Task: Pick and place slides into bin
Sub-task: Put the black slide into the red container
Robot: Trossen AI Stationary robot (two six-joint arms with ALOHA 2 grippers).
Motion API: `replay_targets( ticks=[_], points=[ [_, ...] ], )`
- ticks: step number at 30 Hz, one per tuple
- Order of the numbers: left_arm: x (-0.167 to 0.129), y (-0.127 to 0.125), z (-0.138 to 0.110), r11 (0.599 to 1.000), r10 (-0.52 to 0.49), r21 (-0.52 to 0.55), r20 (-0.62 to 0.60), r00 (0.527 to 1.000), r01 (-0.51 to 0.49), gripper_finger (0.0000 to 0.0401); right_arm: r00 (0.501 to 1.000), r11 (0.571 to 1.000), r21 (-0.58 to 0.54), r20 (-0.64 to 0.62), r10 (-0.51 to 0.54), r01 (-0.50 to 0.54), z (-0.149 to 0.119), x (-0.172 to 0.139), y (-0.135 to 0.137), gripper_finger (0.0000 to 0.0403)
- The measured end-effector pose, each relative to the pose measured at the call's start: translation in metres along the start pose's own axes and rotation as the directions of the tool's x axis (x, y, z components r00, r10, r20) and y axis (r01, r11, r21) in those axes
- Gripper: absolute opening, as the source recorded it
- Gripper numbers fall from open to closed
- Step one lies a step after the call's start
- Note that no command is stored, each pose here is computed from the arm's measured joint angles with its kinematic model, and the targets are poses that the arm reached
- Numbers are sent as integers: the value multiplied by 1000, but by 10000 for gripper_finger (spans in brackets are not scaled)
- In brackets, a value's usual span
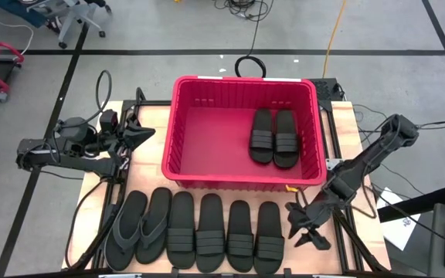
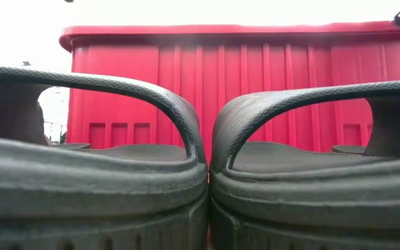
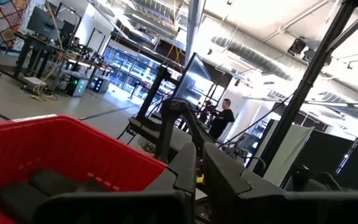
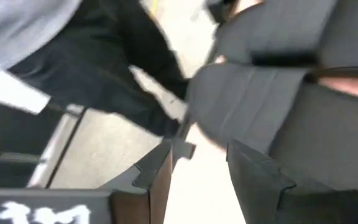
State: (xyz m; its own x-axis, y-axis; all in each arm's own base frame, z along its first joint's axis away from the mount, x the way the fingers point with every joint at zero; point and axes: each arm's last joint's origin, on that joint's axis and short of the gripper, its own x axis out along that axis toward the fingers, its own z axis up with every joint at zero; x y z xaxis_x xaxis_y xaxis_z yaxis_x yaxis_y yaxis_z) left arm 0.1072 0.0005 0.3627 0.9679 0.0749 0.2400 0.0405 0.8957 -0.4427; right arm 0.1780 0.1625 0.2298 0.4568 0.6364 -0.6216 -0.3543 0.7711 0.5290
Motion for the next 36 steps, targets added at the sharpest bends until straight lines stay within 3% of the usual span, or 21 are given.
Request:
replay_targets(
  ticks=[6,14,19,24,30,33,36],
  points=[
    [0,0,0,1000,0,2,-1,1000,0,26,999,998,41,12,-42,42,5,29,-12,192],
    [0,-1,-1,999,-33,-3,-17,999,33,26,981,969,176,-126,-150,171,-7,60,-37,260],
    [0,-3,-1,996,-89,-7,-44,995,89,26,989,967,211,-72,-130,142,-2,75,-44,284],
    [0,-3,-2,994,-110,-8,-54,992,110,26,998,964,257,-19,-61,64,1,95,-47,283],
    [0,-3,-2,994,-110,-12,-54,992,110,26,996,941,335,-48,73,-53,-4,115,-51,241],
    [0,-3,-2,994,-110,-8,-54,992,110,26,995,935,348,-48,87,-65,-3,115,-50,173],
    [0,-3,-2,994,-110,-11,-54,992,110,26,996,935,349,-38,83,-64,-1,110,-47,72]
  ],
)
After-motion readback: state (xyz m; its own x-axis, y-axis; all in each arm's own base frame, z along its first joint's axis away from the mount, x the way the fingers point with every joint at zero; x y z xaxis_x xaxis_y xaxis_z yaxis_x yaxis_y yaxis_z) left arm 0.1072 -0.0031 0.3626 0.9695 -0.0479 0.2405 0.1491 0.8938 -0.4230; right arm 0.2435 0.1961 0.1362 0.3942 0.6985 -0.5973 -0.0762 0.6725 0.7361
